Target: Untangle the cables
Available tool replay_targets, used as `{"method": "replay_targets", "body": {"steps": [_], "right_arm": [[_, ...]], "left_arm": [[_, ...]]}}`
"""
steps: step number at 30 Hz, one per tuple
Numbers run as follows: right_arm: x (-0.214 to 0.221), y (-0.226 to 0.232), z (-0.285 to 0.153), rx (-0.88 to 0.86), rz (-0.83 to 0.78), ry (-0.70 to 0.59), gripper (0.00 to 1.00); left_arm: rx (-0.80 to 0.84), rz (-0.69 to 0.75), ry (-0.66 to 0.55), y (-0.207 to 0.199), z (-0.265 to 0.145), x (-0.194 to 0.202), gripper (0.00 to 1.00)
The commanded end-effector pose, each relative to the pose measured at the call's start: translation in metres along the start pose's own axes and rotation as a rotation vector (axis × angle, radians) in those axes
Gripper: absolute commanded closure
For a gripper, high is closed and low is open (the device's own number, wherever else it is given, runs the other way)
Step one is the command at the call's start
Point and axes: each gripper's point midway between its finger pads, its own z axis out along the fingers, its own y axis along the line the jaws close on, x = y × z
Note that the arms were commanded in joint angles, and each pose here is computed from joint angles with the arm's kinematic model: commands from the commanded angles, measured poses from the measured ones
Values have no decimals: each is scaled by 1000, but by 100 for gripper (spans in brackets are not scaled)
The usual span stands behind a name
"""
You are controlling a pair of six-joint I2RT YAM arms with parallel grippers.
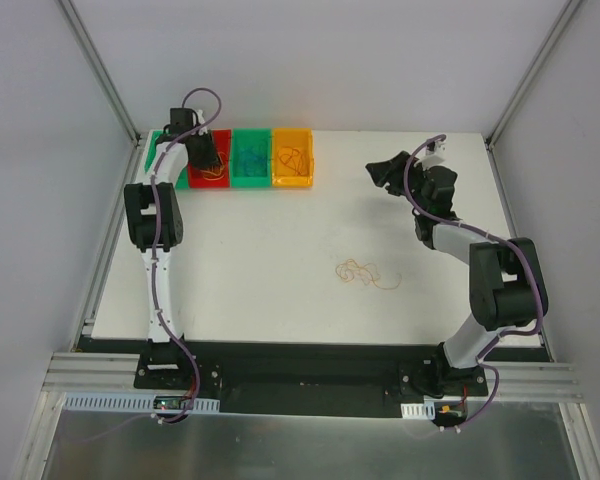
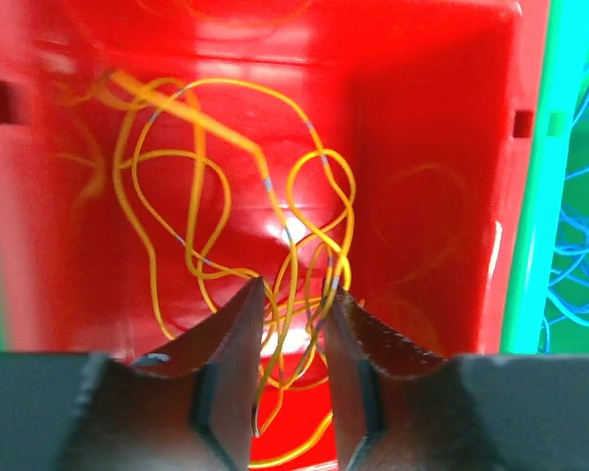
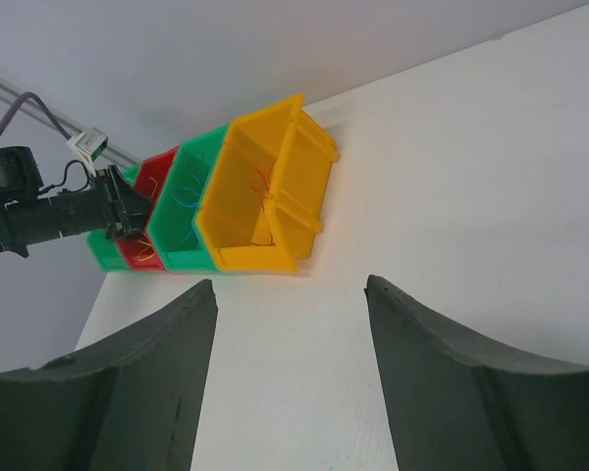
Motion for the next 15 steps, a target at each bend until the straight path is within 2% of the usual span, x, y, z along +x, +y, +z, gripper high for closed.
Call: {"method": "replay_targets", "body": {"steps": [1, 5, 9, 11, 15], "right_arm": [[-20, 18, 0, -71, -13, -59, 35], [-20, 19, -1, -72, -17, -60, 35], [-17, 20, 1, -85, -13, -47, 35], [-17, 20, 0, -87, -14, -46, 35], [-17, 19, -1, -81, -25, -45, 35]], "left_arm": [[-127, 126, -101, -12, -35, -31, 69], [-161, 174, -124, -22, -55, -36, 62], [-193, 200, -163, -28, -83, -46, 44], [-186, 226, -167, -47, -87, -43, 34], [-206, 233, -188, -52, -103, -49, 29]]}}
